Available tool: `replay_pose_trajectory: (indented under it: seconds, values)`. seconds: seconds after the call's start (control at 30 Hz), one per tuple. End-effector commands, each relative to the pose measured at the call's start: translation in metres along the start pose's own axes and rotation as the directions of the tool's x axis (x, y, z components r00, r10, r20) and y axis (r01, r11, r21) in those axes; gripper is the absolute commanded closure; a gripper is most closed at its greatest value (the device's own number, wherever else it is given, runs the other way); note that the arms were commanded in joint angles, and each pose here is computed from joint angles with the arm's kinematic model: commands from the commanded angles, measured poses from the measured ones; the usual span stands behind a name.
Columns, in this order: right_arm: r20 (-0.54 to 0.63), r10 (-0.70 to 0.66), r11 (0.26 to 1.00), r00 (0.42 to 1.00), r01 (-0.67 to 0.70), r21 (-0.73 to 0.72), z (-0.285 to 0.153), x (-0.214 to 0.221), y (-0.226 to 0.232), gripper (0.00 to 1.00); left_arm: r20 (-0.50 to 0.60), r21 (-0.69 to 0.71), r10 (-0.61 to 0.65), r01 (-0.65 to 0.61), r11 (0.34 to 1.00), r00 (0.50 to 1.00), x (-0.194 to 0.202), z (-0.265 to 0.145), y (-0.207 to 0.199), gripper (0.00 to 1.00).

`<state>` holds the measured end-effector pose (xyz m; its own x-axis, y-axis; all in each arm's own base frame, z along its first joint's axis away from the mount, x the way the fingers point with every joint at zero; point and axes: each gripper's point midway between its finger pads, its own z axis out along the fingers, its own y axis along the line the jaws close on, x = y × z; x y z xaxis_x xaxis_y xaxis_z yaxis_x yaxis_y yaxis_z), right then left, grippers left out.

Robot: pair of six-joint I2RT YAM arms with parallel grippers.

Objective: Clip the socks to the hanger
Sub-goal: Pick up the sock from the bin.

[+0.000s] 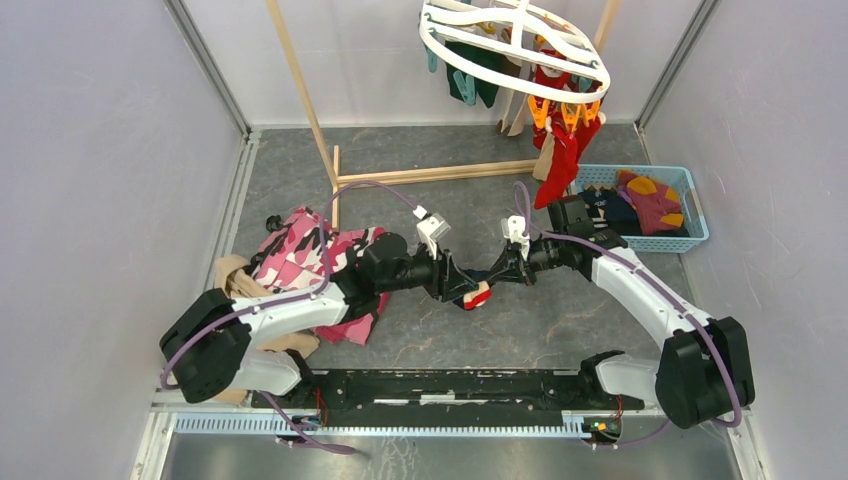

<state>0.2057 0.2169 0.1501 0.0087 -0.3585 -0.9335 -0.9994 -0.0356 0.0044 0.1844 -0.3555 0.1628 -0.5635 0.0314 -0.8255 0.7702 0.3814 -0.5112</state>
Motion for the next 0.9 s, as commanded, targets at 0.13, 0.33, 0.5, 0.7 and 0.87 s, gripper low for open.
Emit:
replay_pose_trajectory:
  seconds: [0.13,0.33,0.5,0.7,0.87]
  values:
    - [0.011,-0.051,0.999,0.999,0.051,0.012,-0.003,-0.013,-0.008,0.96,0.014,0.139,-0.127,0.124,0.983,0.992,-0.023,0.014,-0.028,0.93]
    - [-0.059,-0.111,0.992,0.992,0.114,0.051,-0.012,-0.015,-0.017,0.62,0.066,0.154,-0.295,0.282,0.947,0.953,-0.032,0.002,-0.017,0.98]
    - [-0.138,-0.278,0.946,0.951,0.296,0.130,-0.032,-0.029,-0.027,0.37,0.121,0.231,-0.593,0.558,0.797,0.796,-0.051,-0.026,0.001,0.98]
    - [-0.109,-0.528,0.839,0.842,0.537,0.081,-0.023,-0.050,-0.013,0.29,0.048,0.353,-0.734,0.676,0.647,0.678,-0.066,-0.032,-0.007,0.98]
    - [-0.088,-0.624,0.771,0.777,0.630,0.092,-0.006,-0.063,-0.013,0.31,-0.040,0.473,-0.823,0.736,0.484,0.567,-0.082,-0.035,-0.018,0.98]
